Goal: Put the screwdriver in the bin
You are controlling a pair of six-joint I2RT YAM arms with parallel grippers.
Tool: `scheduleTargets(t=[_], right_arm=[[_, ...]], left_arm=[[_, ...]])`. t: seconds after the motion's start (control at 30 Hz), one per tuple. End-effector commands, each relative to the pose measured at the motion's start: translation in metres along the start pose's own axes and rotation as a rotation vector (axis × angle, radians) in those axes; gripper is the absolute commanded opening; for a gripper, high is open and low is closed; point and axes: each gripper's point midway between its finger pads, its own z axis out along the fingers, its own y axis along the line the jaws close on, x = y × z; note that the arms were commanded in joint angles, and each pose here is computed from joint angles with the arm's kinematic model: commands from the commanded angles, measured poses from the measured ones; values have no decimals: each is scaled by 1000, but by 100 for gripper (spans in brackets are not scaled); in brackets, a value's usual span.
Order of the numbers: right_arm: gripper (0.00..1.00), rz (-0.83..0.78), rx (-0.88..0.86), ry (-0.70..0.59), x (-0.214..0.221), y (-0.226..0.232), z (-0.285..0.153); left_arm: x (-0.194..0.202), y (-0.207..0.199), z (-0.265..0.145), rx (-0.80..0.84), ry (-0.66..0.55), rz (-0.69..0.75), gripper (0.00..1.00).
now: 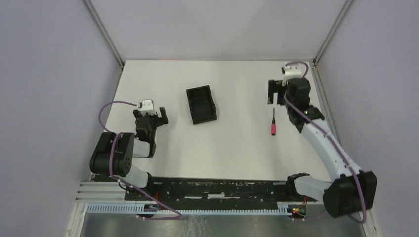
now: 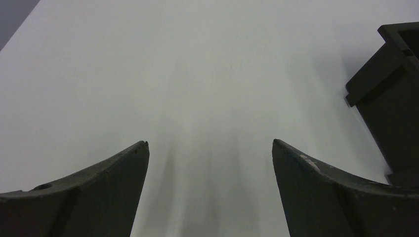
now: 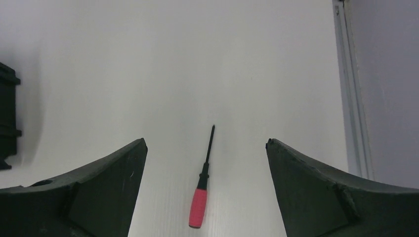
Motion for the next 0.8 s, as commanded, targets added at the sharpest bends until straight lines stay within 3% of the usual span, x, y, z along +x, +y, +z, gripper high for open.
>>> scheduleTargets(t=[0.0, 0.1, 0.23, 0.3, 0.43, 0.53, 0.6, 0.67, 0.77], right_arm=[[98, -148, 34, 386, 4, -8, 4], [97, -188, 10, 516, 3, -6, 24], [87, -156, -127, 706, 56, 13, 58], [81, -128, -173, 756, 85, 23, 69], [79, -89, -122, 831, 138, 17, 72], [72, -73, -103, 859, 163, 10, 71], [65, -64, -102, 888, 180, 7, 65], [50, -48, -118, 910, 196, 8, 60], [16, -18, -144, 924, 204, 8, 57]], left_arm=[[-15, -1, 3, 2, -56, 10, 100], [-15, -1, 3, 3, -57, 11, 100], [-15, -1, 3, 1, -56, 10, 100], [-15, -1, 3, 2, -56, 10, 100], [-15, -1, 3, 3, -57, 11, 100], [-15, -1, 3, 2, -57, 11, 100], [-15, -1, 3, 2, -57, 11, 100], [-15, -1, 3, 2, -56, 10, 100], [-15, -1, 3, 2, -58, 10, 100]])
